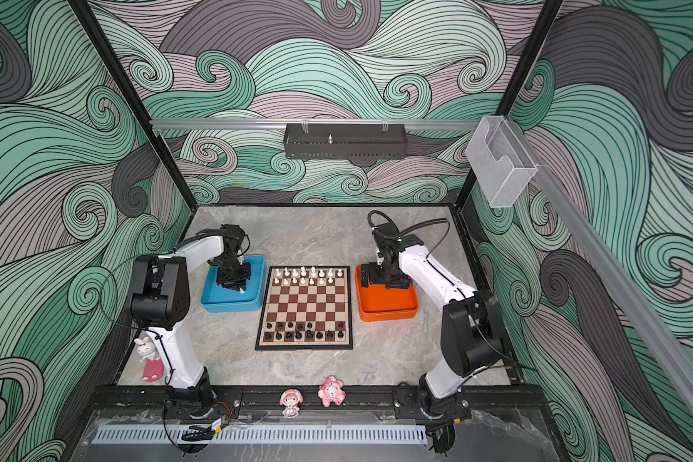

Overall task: Set up the chess pieces on the board
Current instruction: 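Lower the left gripper and close it on the white pawn in the blue bin, then lift the white pawn with the left gripper and carry it over the board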

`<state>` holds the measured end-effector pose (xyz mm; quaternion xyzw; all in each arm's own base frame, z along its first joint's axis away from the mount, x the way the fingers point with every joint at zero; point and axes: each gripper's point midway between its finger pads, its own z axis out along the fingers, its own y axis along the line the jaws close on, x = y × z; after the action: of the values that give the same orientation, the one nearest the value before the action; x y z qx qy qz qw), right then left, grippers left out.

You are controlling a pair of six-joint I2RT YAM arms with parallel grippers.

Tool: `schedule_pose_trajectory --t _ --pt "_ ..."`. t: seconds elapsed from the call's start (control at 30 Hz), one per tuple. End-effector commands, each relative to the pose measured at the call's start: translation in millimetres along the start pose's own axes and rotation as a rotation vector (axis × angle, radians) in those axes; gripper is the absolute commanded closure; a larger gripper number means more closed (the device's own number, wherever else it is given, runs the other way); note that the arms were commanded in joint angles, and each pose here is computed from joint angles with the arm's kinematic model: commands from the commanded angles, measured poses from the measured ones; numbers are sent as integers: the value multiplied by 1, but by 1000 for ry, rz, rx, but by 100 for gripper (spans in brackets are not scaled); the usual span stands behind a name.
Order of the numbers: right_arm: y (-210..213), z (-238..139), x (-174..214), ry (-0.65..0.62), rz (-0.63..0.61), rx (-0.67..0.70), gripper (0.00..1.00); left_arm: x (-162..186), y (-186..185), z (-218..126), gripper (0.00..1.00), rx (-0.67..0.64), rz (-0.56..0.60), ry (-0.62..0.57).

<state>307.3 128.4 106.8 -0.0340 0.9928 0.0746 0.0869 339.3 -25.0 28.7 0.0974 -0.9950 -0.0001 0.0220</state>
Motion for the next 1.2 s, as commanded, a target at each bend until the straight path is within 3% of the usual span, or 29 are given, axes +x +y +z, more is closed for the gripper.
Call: schedule_pose_trajectory --t 0.0,0.37,0.73,0.93,1.17 --pt "-2 5 2 18 2 -2 1 0 0 -3 79 -23 17 17" --pt "-1 5 1 17 4 -2 1 -2 1 -12 86 -32 23 -1" --pt "-3 4 1 13 5 3 1 -12 -15 -56 87 -24 79 -66" --pt "-3 2 0 5 10 -5 1 -23 -55 -91 87 -8 164 -137" --pt "-7 -3 -1 -5 30 -17 1 -24 -141 -123 87 32 339 -202"
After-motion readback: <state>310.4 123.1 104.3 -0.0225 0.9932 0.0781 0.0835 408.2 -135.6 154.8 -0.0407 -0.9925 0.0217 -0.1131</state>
